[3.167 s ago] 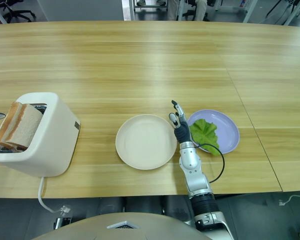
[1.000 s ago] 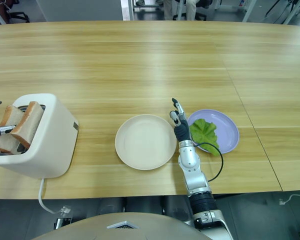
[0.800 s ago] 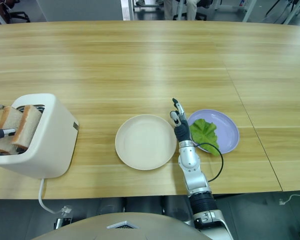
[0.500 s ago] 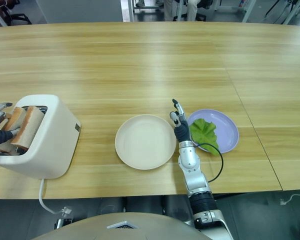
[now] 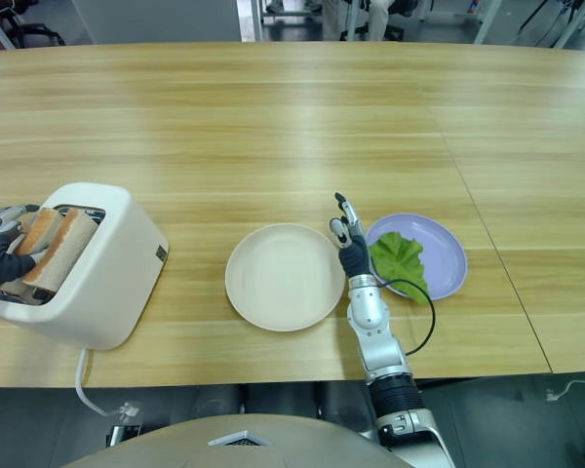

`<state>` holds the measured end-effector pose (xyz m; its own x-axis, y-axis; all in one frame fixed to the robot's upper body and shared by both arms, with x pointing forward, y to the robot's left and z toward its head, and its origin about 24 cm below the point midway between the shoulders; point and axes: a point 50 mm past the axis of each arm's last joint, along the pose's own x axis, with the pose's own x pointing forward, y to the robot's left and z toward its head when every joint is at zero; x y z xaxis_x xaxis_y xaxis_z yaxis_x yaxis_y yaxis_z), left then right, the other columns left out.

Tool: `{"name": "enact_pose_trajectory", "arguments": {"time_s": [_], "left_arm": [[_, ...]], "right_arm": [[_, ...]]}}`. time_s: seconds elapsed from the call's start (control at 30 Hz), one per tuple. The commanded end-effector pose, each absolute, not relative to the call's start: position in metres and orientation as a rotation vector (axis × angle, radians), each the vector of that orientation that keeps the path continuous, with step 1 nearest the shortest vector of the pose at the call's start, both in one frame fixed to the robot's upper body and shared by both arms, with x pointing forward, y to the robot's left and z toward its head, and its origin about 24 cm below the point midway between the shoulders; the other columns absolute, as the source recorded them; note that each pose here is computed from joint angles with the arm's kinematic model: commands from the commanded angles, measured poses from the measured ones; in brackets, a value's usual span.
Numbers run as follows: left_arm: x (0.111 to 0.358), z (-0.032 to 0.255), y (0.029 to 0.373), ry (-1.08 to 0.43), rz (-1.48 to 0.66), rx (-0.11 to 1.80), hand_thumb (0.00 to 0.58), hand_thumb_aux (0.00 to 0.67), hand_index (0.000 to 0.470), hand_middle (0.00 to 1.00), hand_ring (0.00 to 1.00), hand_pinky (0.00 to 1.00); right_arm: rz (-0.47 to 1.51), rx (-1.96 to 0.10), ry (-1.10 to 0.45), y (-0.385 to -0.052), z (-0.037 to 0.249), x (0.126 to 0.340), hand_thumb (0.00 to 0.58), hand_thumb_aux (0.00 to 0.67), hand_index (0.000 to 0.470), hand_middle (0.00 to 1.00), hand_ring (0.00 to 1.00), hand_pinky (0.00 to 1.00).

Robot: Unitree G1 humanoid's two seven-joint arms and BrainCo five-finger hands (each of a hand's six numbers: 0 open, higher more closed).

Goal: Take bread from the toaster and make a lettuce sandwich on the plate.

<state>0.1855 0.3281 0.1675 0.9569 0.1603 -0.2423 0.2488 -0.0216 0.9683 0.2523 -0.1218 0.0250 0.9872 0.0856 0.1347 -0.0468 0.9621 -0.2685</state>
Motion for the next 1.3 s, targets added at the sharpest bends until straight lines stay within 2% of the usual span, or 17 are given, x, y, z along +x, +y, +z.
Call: {"name": "enact_pose_trajectory", "arguments": {"time_s": [0.03,0.07,0.27,0.63,1.0,1.3], "left_arm": [[0.189,0.179,0.317,0.208,-0.081,1.594,0.580,0.670,0.460,0.42,0.42,0.42],[0.189,0.181,0.316,0.188,-0.075,1.590,0.580,0.670,0.460,1.00,1.00,1.00],[0.190,0.193,0.315,0.131,-0.023,1.567,0.580,0.670,0.460,1.00,1.00,1.00],[0.188,0.206,0.322,0.134,0.044,1.577,0.580,0.670,0.460,1.00,1.00,1.00],[0.183,0.253,0.325,-0.033,0.200,1.560,0.580,0.670,0.460,1.00,1.00,1.00],[0.185,0.274,0.314,-0.174,0.225,1.481,0.580,0.670,0.460,1.00,1.00,1.00]], "right_arm": [[0.056,-0.270,-0.138,-0.124,0.023,0.253,0.000,0.000,0.000,0.00,0.00,0.00],[0.056,-0.270,-0.139,-0.124,0.023,0.253,0.000,0.000,0.000,0.00,0.00,0.00],[0.053,-0.271,-0.140,-0.124,0.023,0.253,0.000,0.000,0.000,0.00,0.00,0.00],[0.051,-0.270,-0.141,-0.124,0.024,0.254,0.000,0.000,0.000,0.00,0.00,0.00],[0.048,-0.269,-0.145,-0.124,0.024,0.255,0.000,0.000,0.000,0.00,0.00,0.00],[0.038,-0.269,-0.151,-0.124,0.026,0.256,0.000,0.000,0.000,0.00,0.00,0.00]]}}
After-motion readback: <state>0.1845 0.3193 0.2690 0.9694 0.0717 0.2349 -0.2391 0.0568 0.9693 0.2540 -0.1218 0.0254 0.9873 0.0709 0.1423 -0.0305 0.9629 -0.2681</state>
